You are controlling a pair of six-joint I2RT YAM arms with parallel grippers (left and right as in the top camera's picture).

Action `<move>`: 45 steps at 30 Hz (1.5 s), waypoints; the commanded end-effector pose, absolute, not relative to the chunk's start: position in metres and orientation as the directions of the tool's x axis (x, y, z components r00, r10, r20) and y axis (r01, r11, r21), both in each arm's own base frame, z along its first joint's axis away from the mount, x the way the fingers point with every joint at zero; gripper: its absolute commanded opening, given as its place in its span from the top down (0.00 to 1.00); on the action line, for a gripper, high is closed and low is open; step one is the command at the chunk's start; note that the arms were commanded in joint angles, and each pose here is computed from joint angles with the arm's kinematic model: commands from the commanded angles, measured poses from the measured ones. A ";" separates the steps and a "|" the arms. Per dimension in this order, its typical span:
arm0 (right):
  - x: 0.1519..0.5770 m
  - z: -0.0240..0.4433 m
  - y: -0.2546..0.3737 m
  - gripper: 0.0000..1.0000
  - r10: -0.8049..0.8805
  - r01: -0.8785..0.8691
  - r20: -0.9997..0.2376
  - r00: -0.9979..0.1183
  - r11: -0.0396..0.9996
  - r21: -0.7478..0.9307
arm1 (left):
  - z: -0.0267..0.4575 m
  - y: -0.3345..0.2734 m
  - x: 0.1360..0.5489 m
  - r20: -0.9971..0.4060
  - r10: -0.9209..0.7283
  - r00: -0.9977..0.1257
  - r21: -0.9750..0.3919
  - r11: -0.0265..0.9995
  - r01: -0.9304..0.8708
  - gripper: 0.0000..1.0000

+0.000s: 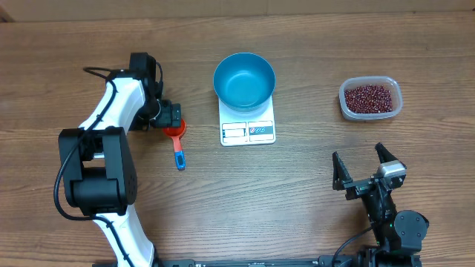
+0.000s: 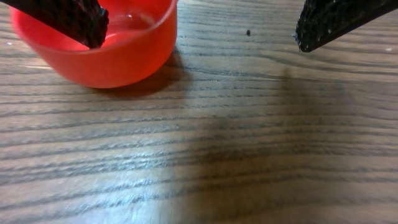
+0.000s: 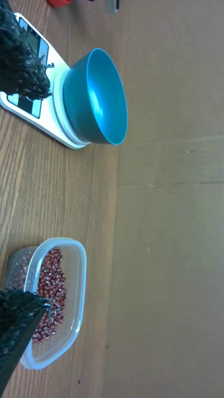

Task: Scoop item into bowl and weigh 150g on scale
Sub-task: 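Move the left gripper over the red measuring cup and lower, then close the left gripper on the red cup rim and lift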

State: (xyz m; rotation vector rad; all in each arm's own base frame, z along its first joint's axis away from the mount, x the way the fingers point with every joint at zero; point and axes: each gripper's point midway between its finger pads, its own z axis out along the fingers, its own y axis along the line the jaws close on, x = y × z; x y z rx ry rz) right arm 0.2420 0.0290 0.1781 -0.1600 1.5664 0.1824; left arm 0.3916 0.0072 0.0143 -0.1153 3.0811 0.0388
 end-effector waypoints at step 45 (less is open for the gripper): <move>0.242 0.176 0.030 0.00 0.017 -0.219 -1.000 -0.001 0.976 0.017 | -0.009 0.008 0.381 -0.048 -0.054 -0.997 0.030 0.998 -0.056 0.96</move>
